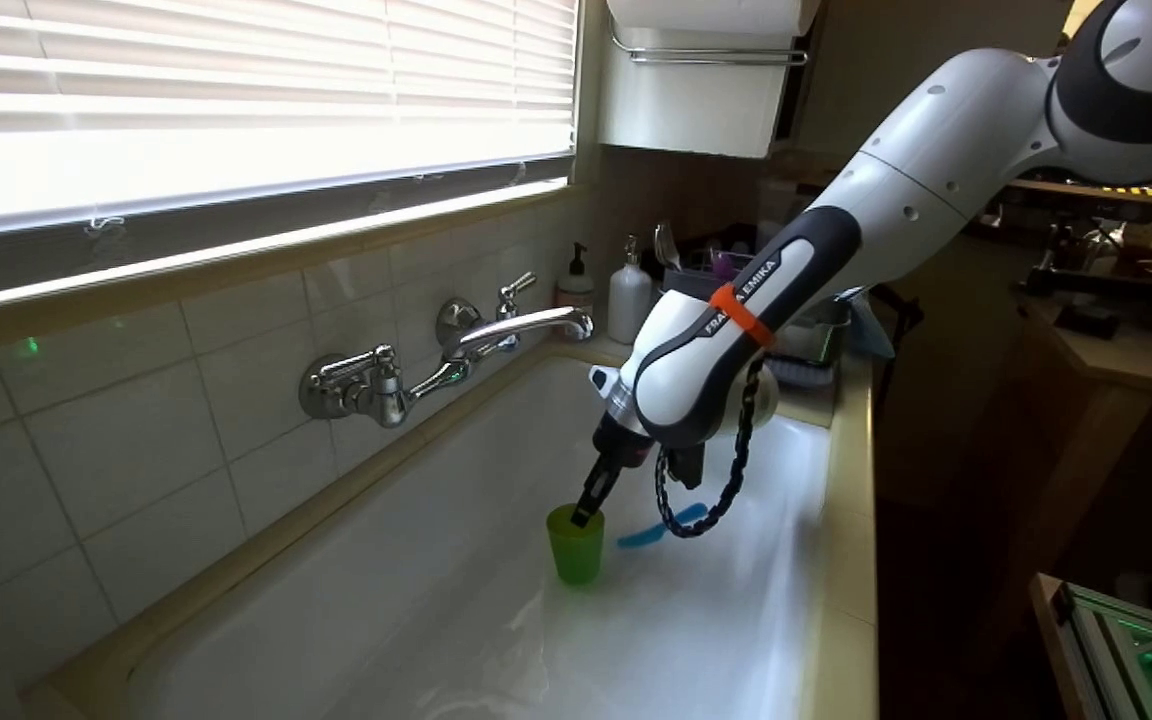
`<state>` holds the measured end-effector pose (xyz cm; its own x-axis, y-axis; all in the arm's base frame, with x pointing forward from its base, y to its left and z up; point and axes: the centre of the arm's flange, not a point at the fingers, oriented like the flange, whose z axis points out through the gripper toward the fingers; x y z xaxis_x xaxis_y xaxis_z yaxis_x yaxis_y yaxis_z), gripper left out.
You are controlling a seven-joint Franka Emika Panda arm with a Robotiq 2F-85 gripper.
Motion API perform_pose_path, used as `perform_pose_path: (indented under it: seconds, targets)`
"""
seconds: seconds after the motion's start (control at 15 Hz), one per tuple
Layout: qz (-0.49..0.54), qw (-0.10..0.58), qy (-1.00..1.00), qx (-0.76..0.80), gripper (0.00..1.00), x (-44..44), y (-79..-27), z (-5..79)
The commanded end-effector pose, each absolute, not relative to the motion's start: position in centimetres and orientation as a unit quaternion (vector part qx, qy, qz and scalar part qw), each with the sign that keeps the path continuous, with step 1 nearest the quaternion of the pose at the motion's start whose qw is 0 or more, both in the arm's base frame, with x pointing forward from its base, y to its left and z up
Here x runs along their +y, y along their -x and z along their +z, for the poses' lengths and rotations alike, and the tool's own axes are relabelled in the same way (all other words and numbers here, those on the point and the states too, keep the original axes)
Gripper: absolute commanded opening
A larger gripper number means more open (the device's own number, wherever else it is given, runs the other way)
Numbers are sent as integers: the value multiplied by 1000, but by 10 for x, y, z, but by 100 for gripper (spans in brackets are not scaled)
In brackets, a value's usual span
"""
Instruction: Move the green cup from the right side of the table to the left side
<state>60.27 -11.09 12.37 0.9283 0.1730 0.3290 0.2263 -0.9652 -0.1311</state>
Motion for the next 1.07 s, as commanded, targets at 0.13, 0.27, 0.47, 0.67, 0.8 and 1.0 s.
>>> perform_pose_path:
  seconds: [0.13, 0.27, 0.47, 0.67, 0.8, 1.0]
  targets:
    - [-168, 83, 978, -88, 2, -113, -616, 120]
    - [-173, 76, 978, -84, 2, -116, -618, 120]
    - [-176, 68, 979, -78, 2, -121, -619, 120]
    - [-176, 61, 980, -72, 2, -126, -620, 117]
    - [-177, 57, 980, -70, 2, -128, -620, 116]
    - [-181, 53, 980, -66, 2, -129, -620, 113]
